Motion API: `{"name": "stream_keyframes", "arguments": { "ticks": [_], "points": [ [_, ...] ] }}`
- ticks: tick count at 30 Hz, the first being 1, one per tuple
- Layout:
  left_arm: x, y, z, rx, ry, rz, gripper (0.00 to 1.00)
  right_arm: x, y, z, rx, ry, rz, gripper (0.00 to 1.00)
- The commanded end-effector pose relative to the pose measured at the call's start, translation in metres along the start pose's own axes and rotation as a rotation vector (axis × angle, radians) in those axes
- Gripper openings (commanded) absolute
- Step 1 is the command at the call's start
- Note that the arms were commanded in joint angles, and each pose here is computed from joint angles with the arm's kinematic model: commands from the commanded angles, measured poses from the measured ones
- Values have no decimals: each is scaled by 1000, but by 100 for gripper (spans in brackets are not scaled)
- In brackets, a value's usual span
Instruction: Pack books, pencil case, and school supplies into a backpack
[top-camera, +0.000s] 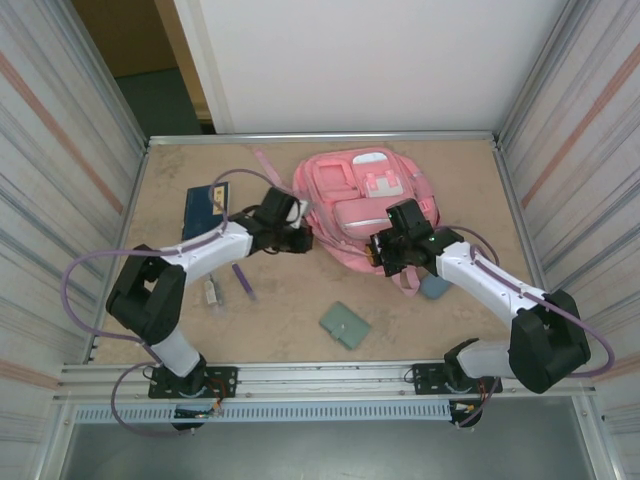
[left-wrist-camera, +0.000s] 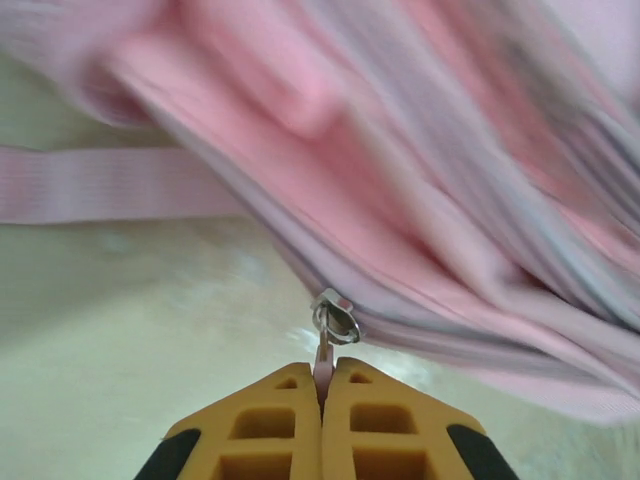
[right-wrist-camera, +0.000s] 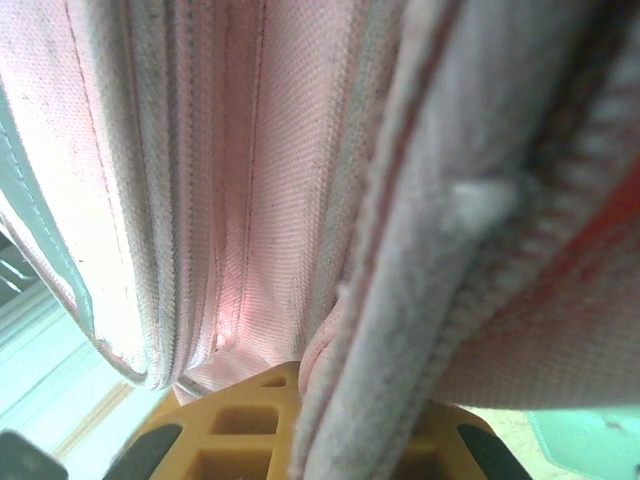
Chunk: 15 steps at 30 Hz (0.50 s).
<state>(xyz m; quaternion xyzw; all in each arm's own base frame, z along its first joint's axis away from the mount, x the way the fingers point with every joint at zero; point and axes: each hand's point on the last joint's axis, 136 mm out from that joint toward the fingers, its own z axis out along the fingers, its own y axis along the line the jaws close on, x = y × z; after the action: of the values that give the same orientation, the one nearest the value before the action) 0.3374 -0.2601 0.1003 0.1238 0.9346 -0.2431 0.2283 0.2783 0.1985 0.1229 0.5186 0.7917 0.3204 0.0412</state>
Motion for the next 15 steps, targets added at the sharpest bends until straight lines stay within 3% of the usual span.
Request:
{"name": "stream_keyframes", "arguments": {
  "ticks": [1,9,11,15],
  "points": [
    [-18,68,-5,-166,-65,-140,0,-1,14,-12,-28,-46,-50,9],
    [-54,135,12,-252,-91,-240,0,31,14,11,29,-12,-120,9],
    [-57,136,17,-239,-75,-224,2,40,13,19,40,8,-129,10],
    [-62,135,19,-236,-68,-219,18,51,11,33,60,13,-146,13]
  ]
}}
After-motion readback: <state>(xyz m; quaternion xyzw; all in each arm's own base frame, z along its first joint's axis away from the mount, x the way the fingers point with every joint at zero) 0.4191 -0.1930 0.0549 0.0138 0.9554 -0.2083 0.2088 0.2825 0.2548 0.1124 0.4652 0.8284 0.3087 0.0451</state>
